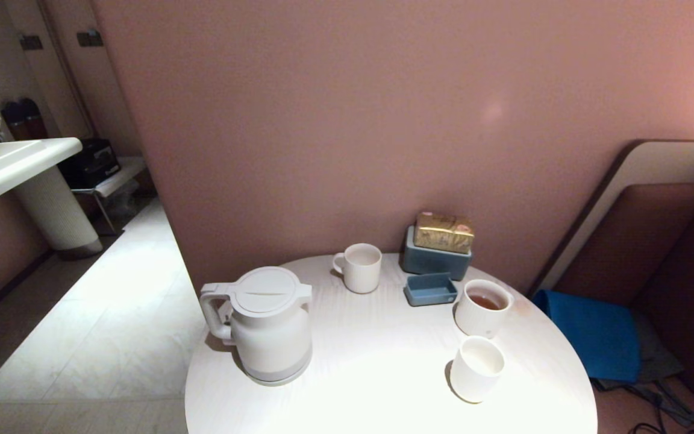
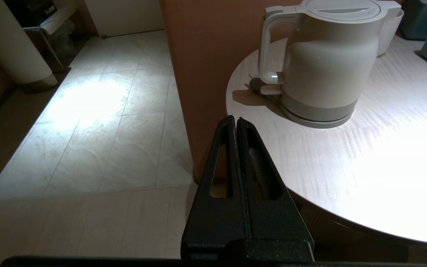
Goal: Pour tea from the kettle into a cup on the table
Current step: Pick up the kettle
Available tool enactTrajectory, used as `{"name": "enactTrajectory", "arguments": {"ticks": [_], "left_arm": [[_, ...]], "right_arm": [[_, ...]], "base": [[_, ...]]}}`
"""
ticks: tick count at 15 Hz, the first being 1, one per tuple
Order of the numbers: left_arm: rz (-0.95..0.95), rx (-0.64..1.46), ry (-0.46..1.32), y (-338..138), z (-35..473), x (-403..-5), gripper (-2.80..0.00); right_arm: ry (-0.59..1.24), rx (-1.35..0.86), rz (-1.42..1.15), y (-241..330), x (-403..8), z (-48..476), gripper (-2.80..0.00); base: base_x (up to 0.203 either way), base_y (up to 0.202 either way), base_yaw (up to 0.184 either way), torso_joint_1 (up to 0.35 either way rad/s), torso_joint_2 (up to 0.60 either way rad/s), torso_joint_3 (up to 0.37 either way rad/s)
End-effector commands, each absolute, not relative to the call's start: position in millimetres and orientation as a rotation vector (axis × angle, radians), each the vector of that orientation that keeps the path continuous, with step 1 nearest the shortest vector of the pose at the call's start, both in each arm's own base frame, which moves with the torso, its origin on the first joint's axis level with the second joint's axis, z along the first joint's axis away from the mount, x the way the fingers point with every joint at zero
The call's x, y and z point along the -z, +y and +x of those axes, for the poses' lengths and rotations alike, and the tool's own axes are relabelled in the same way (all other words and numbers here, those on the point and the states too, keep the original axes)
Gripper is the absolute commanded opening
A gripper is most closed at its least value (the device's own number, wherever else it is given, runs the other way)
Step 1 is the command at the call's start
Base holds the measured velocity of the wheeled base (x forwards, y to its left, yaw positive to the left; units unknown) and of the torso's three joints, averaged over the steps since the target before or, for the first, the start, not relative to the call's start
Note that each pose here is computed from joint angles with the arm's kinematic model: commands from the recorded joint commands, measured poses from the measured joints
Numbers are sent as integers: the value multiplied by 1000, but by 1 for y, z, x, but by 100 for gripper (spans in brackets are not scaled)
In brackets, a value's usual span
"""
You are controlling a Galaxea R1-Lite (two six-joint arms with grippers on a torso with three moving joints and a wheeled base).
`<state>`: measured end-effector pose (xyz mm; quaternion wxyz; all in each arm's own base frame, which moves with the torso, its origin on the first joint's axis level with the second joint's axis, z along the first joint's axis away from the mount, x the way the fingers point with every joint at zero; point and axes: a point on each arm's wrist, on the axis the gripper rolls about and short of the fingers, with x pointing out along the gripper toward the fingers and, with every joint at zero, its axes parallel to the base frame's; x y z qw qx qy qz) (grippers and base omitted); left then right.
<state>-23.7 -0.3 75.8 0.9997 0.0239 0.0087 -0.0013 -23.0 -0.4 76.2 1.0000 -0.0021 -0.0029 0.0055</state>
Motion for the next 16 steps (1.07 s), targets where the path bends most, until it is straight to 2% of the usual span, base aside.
{"name": "enactTrajectory", "arguments": {"ticks": [1, 7, 10, 13, 16], "left_arm": [[42, 0, 19, 0, -24, -76, -280], [53, 0, -10, 0, -26, -84, -280], [33, 17, -58, -1, -28, -138, -280], [-34, 18, 99, 0, 18, -199, -280], [-121, 0, 366, -1, 94, -209, -280]], "right_arm": [[-4, -12, -5, 0, -76, -23, 0], [-4, -12, -5, 0, -76, -23, 0], [-5, -11, -5, 0, -76, -23, 0], [-5, -12, -5, 0, -76, -23, 0], [-5, -11, -5, 0, -76, -23, 0]], "base": [[0, 0, 0, 0, 0, 0], [0, 0, 0, 0, 0, 0], [0, 0, 0, 0, 0, 0], [0, 0, 0, 0, 0, 0], [0, 0, 0, 0, 0, 0]]}}
